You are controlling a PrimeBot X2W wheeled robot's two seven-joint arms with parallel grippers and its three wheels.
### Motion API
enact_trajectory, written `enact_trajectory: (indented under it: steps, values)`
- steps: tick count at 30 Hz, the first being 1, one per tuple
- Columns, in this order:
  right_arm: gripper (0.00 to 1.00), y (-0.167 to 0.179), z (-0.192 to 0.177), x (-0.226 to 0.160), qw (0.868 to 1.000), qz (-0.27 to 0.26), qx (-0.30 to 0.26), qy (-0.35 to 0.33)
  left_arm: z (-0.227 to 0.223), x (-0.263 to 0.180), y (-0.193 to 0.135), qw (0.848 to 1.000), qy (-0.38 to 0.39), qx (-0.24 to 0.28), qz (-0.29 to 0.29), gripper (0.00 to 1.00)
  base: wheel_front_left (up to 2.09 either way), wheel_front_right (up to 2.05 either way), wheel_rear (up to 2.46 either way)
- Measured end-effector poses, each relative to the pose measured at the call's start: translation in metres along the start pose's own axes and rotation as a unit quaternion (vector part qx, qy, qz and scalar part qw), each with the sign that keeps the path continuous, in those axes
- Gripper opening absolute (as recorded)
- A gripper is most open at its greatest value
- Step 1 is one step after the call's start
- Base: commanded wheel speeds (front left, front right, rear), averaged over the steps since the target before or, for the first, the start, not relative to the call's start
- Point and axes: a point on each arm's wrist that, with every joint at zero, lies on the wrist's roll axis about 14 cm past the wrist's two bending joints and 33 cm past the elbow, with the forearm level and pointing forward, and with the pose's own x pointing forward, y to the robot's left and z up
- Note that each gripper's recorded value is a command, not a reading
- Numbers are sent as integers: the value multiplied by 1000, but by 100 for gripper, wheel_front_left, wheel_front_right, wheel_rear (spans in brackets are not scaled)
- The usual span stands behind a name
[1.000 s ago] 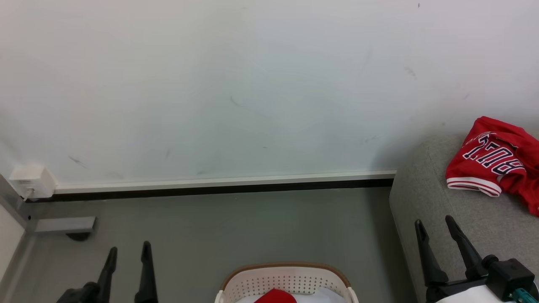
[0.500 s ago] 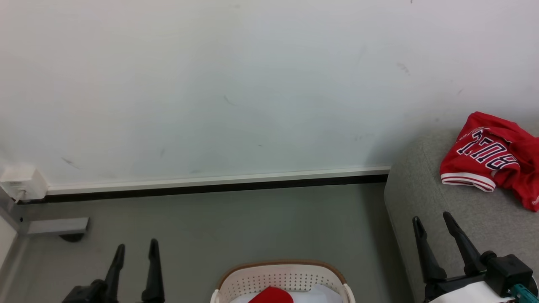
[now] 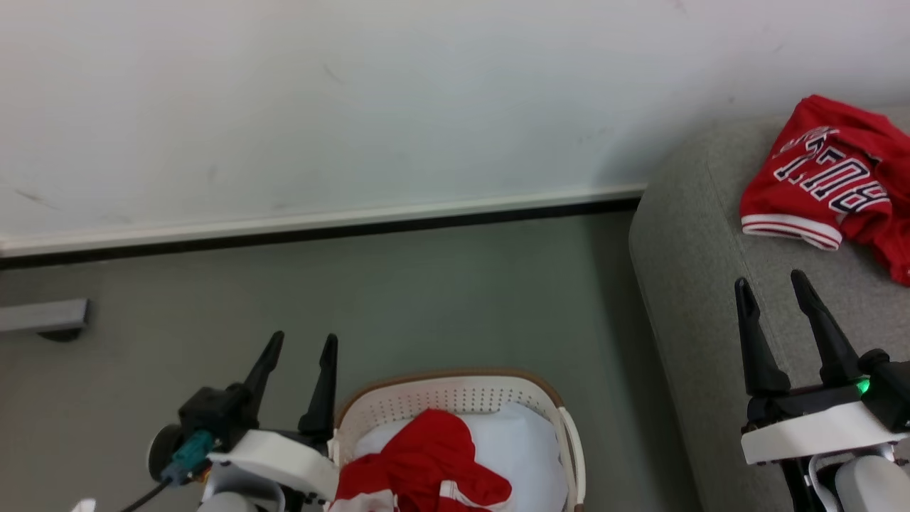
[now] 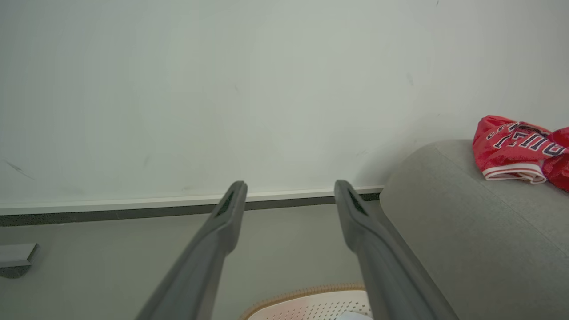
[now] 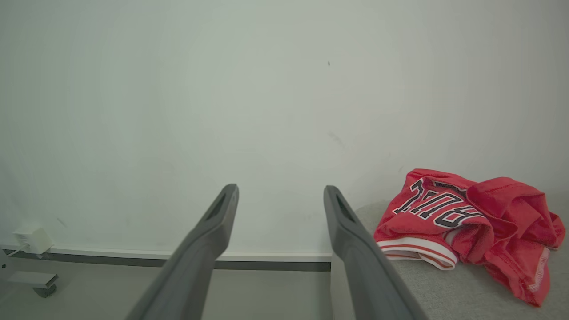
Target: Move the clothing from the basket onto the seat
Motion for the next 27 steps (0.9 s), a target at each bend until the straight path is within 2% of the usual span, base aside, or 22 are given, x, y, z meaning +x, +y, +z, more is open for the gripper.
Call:
enact_trajectory:
  steps: [7, 13, 19, 23, 24, 25, 27]
  values:
    - [100, -20, -20, 21, 1000, -19, -12, 21, -65, 37, -16, 994, 87, 11, -58, 100, 0, 0, 0]
    - [100, -40, -32, 35, 998, -44, -22, 29, -139, 43, -40, 972, 196, 34, -121, 100, 0, 0, 0]
    - [100, -52, -42, 47, 997, -56, -31, 33, -205, 32, -53, 935, 292, 78, -183, 100, 0, 0, 0]
    - [100, -61, -50, 55, 996, -65, -39, 37, -249, 18, -50, 899, 360, 119, -218, 100, 0, 0, 0]
    - [100, -61, -50, 55, 996, -65, -39, 37, -249, 18, -50, 899, 360, 119, -218, 100, 0, 0, 0]
    - [100, -66, -54, 58, 996, -70, -43, 40, -268, 10, -48, 879, 388, 141, -237, 100, 0, 0, 0]
    - [100, -70, -58, 61, 995, -74, -47, 42, -285, 5, -46, 859, 409, 165, -258, 100, 0, 0, 0]
